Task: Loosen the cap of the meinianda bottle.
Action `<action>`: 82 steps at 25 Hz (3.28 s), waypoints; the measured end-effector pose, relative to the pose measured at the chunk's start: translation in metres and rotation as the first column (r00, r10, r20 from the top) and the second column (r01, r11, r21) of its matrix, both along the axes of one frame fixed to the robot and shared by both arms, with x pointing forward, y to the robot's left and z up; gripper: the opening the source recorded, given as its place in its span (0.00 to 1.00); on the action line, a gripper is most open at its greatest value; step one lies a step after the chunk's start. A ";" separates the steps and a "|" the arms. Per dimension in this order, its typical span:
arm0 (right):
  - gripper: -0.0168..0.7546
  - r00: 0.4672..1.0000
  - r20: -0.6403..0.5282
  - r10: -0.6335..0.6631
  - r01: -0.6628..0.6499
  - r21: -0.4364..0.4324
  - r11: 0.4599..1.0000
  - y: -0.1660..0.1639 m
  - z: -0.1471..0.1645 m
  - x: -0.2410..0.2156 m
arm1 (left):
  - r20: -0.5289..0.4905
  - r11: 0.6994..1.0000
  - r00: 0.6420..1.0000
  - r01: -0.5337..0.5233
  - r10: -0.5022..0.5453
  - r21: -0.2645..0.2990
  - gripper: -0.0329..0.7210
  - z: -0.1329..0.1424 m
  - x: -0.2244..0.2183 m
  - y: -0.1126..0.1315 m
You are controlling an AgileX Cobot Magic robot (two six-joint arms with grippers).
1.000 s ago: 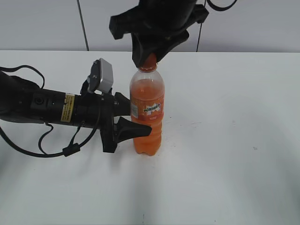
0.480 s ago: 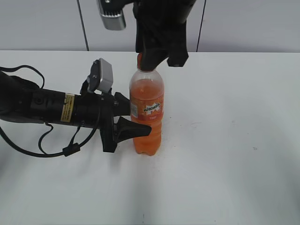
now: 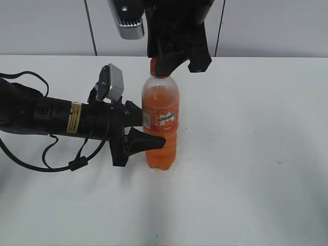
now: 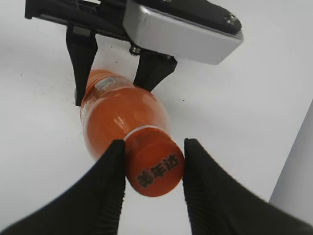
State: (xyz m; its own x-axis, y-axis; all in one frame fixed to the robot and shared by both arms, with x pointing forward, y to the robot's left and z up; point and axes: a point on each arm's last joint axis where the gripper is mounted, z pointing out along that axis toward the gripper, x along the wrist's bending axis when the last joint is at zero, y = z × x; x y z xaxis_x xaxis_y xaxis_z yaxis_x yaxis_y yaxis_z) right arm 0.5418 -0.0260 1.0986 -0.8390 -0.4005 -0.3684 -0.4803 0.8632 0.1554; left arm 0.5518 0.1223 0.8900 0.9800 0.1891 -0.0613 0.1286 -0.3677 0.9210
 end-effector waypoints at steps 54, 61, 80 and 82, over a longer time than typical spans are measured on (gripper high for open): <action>0.48 0.060 -0.535 -0.843 0.996 -0.029 0.090 0.001 -0.003 0.001 | 0.000 1.000 1.000 0.002 -0.002 -0.001 0.56 0.000 0.000 0.000; 0.38 0.112 -0.519 -0.847 0.990 -0.016 0.141 0.000 -0.003 0.001 | 0.000 1.000 1.000 0.001 -0.001 -0.001 0.56 0.000 0.000 0.000; 0.39 1.000 0.016 0.021 -0.020 -0.023 1.000 0.000 -0.003 0.002 | 0.000 1.000 1.000 -0.002 0.002 0.000 0.56 0.000 0.000 0.000; 0.39 1.000 0.017 0.022 -0.022 -0.024 0.999 0.000 -0.003 0.002 | -0.001 1.000 1.000 -0.003 0.003 -0.001 0.56 0.000 0.000 0.000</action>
State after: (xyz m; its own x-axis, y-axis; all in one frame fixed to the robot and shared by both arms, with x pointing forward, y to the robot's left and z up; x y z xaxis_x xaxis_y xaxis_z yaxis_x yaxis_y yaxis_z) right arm 0.5435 -0.0256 1.0960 -0.8232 -0.4278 -0.3732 -0.5019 0.8556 0.1264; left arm 0.5520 0.1223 0.8900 0.9794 0.1920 -0.0628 0.1309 -0.3664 0.9212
